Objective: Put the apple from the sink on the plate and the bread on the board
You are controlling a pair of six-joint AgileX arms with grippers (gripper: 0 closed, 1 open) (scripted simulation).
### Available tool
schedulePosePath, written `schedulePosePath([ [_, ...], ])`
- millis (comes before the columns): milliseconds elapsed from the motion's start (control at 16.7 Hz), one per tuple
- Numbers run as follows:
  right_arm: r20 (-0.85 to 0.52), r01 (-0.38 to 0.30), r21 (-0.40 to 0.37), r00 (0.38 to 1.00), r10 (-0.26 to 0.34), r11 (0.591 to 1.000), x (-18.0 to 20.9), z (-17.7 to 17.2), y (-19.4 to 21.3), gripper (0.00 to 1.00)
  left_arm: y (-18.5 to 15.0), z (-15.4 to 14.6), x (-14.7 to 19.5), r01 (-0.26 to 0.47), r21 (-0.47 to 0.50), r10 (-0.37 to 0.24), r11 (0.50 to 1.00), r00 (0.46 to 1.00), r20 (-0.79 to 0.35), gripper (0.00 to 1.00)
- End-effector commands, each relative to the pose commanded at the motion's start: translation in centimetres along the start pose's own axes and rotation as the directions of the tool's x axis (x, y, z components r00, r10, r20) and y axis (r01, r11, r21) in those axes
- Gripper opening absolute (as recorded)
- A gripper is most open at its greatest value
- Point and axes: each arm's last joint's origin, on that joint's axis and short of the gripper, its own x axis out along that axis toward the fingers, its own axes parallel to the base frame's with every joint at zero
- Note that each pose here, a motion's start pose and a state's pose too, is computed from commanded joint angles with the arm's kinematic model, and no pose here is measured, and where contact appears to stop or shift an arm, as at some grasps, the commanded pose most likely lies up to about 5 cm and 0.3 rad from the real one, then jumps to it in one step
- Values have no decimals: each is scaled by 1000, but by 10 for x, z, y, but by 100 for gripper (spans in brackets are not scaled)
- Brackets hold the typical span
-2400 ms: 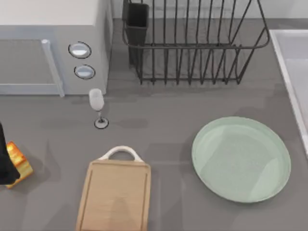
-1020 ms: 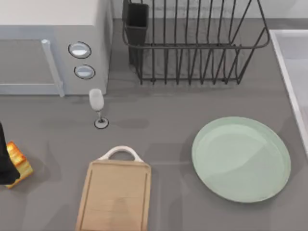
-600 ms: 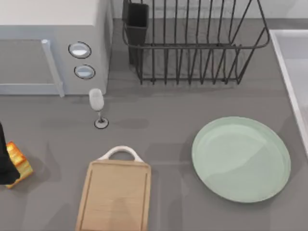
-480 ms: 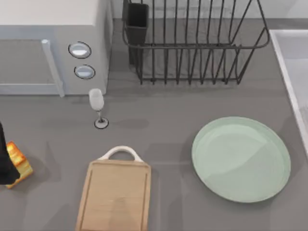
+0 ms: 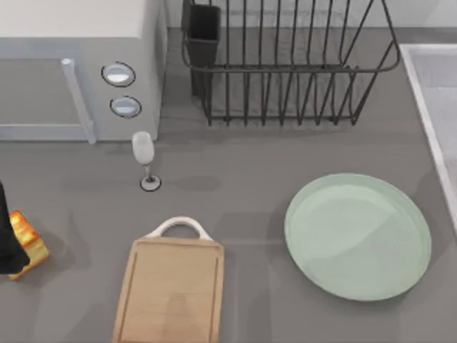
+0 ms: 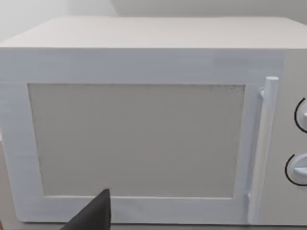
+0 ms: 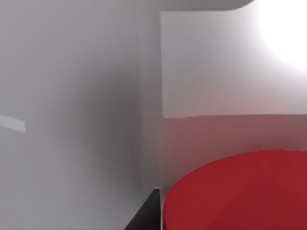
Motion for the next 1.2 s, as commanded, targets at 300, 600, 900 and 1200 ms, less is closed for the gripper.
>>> schedulePosePath([
  [300, 0, 0, 0, 1000, 0, 1000, 0, 0, 0, 0, 0, 0, 0, 0, 0, 0, 1000, 1000, 0, 100],
  [600, 54, 0, 11, 999, -1, 1000, -25, 6, -2, 0, 0, 0, 0, 0, 0, 0, 1000, 1000, 0, 100],
  [900, 89, 6, 70, 996, -12, 998, -65, 11, -13, 0, 0, 0, 0, 0, 0, 0, 1000, 1000, 0, 100],
  [1200, 87, 10, 63, 996, -16, 998, -113, 9, -13, 0, 0, 0, 0, 0, 0, 0, 1000, 1000, 0, 100],
])
